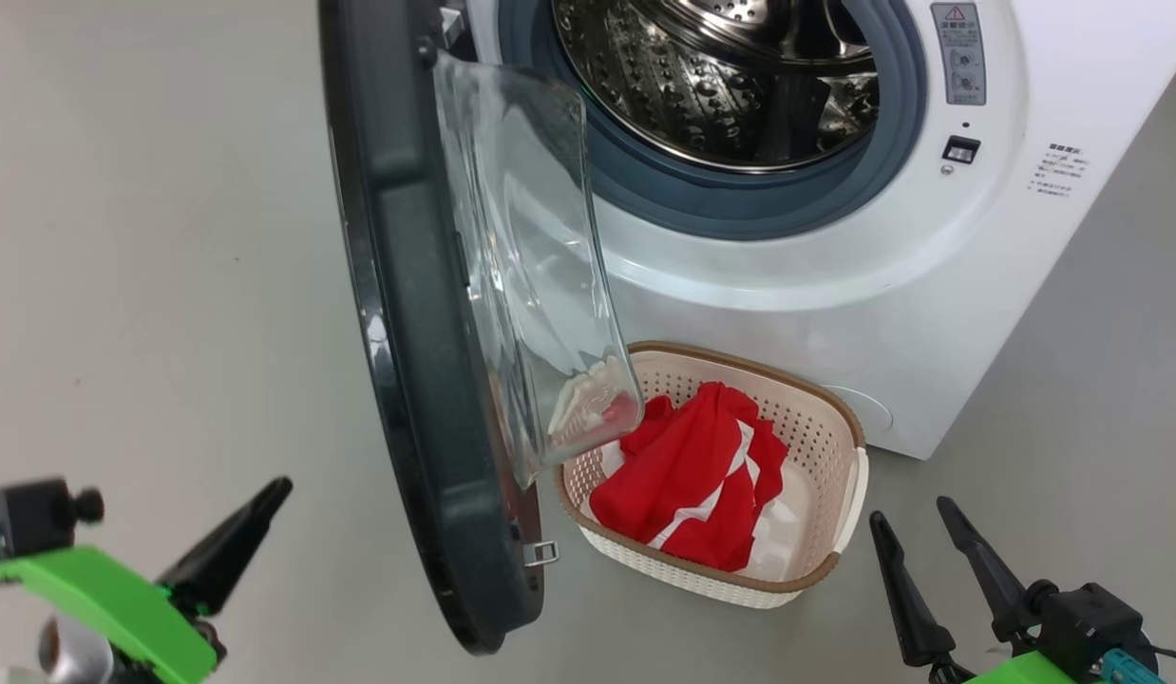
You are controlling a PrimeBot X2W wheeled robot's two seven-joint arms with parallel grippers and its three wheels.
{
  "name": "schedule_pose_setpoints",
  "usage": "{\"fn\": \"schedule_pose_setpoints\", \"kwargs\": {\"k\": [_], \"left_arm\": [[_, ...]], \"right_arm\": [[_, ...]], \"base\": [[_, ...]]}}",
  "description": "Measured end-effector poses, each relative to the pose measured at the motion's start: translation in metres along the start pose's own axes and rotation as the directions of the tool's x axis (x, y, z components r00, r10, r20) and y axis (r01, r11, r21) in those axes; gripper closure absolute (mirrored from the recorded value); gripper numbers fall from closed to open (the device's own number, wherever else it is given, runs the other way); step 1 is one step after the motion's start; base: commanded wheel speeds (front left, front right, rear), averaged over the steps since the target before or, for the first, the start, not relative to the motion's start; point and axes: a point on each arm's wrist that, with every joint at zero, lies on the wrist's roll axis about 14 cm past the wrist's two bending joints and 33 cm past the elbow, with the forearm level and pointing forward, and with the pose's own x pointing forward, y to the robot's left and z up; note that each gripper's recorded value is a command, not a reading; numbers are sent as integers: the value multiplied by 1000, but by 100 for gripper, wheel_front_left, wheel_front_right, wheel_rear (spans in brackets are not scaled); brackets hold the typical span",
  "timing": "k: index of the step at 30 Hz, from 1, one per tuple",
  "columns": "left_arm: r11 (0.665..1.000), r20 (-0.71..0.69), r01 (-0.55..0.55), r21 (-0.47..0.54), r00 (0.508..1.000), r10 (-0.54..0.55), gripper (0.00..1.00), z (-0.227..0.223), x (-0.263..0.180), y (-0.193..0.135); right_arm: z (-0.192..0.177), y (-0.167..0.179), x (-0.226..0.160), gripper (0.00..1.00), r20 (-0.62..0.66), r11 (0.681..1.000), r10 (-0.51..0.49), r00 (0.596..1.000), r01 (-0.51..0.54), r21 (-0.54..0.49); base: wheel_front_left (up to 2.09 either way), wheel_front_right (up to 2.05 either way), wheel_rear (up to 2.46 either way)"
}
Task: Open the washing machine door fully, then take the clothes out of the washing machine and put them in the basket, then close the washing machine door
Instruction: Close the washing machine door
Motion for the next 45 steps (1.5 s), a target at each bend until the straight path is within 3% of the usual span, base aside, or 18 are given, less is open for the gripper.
{"fn": "schedule_pose_setpoints", "kwargs": {"k": [1, 2, 5, 7, 18, 23, 31, 37, 45], "left_arm": [[1000, 12, -11, -23, 1000, 11, 33, -3, -2, 3], [999, 26, -22, -44, 999, 23, 24, -6, -4, 7], [995, 44, -70, -65, 996, 73, 6, -17, -10, 22], [992, 53, -99, -73, 993, 103, 0, -25, -12, 30], [976, 97, -204, -77, 973, 211, 0, -59, -20, 56], [971, 87, -235, -43, 967, 238, 0, -72, -19, 62], [962, 202, -265, 63, 948, 248, 0, -56, -14, 60], [915, 253, -311, 257, 936, 247, 0, -53, -22, 58], [861, 364, -372, 348, 899, 242, 0, -35, -28, 45]], "right_arm": [[-1, 1, 0, 0, -3, 1000, 4, 1000, -4, -1], [-2, 2, 0, 0, -6, 1000, 8, 1000, -8, -2], [-4, 2, 1, 0, -14, 1000, 13, 1000, -13, -5], [-5, 2, 1, 0, -19, 1000, 15, 1000, -16, -6], [-8, 2, 4, 0, -31, 999, 28, 999, -29, -16], [-8, 1, 5, 0, -30, 999, 30, 999, -30, -16], [-6, -1, 6, 0, -25, 999, 27, 999, -28, -21], [-3, -1, 5, 0, -18, 999, 27, 999, -27, -26], [1, -2, 4, 0, -6, 999, 24, 1000, -24, -31]], "base": [[0, 0, 0], [0, 0, 0], [0, 0, 0], [0, 0, 0], [0, 0, 0], [0, 0, 0], [0, 0, 0], [0, 0, 0], [0, 0, 0]]}}
